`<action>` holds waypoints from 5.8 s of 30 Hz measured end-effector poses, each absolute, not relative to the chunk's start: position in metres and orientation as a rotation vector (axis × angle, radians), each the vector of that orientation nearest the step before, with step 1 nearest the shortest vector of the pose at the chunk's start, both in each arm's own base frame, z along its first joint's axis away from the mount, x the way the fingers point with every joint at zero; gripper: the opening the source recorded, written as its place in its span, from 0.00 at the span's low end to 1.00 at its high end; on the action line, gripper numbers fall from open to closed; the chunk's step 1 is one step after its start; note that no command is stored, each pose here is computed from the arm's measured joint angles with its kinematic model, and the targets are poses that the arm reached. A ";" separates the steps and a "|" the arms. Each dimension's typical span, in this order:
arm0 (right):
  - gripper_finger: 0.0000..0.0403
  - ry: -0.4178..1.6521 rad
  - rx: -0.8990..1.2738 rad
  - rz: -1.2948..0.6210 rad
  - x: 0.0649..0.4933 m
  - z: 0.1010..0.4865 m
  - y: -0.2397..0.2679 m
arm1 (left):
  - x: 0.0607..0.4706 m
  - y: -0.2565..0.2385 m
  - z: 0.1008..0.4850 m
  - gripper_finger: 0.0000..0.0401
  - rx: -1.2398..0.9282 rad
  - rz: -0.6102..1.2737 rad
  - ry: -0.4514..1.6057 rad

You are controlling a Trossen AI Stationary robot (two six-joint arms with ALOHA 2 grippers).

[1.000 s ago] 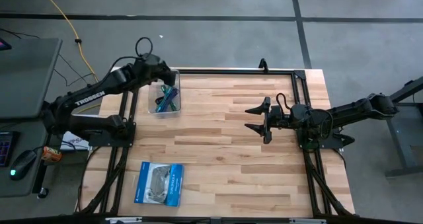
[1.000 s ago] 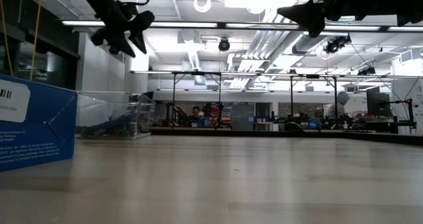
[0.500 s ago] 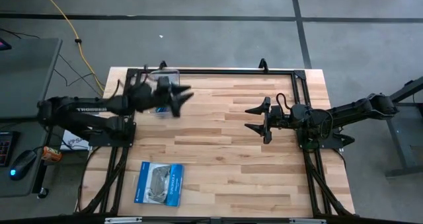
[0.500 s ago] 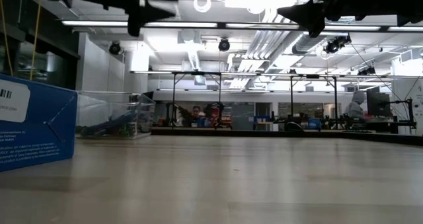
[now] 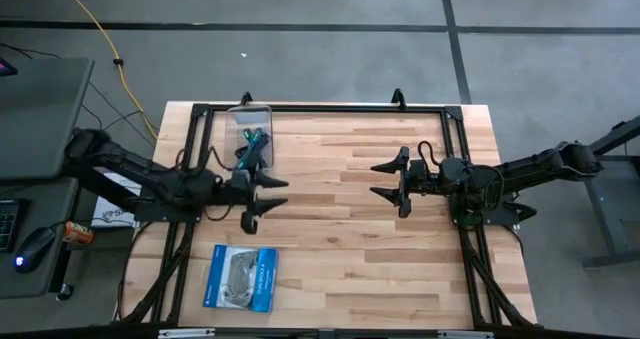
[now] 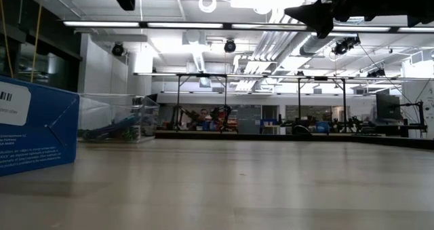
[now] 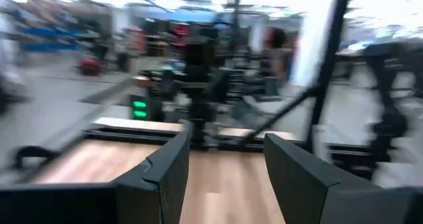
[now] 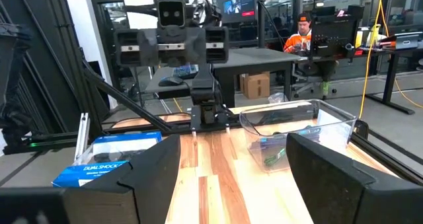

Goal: Pick and place USB-C Cables
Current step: Return to Home Position

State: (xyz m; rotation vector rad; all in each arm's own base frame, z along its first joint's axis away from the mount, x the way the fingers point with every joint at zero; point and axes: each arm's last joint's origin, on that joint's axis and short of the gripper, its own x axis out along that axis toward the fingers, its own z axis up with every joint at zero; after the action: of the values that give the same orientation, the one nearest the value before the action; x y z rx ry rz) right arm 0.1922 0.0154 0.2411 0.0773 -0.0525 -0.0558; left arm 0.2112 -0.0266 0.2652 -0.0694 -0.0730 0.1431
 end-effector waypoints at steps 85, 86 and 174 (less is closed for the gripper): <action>0.67 -0.037 0.075 -0.056 0.192 0.240 0.015 | 0.104 0.014 0.200 0.00 -0.133 0.257 -0.122; 0.67 -0.037 0.075 -0.056 0.192 0.240 0.015 | 0.104 0.014 0.197 0.00 -0.133 0.258 -0.115; 0.00 -0.142 0.146 -0.117 0.081 0.266 0.002 | 0.096 0.014 0.171 0.00 -0.087 0.296 -0.054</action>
State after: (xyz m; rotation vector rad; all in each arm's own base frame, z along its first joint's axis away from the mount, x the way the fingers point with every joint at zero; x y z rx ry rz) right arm 0.0809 0.0020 0.2657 0.1457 -0.1420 -0.1170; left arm 0.0962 0.0138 0.1707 -0.0873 -0.0535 0.2956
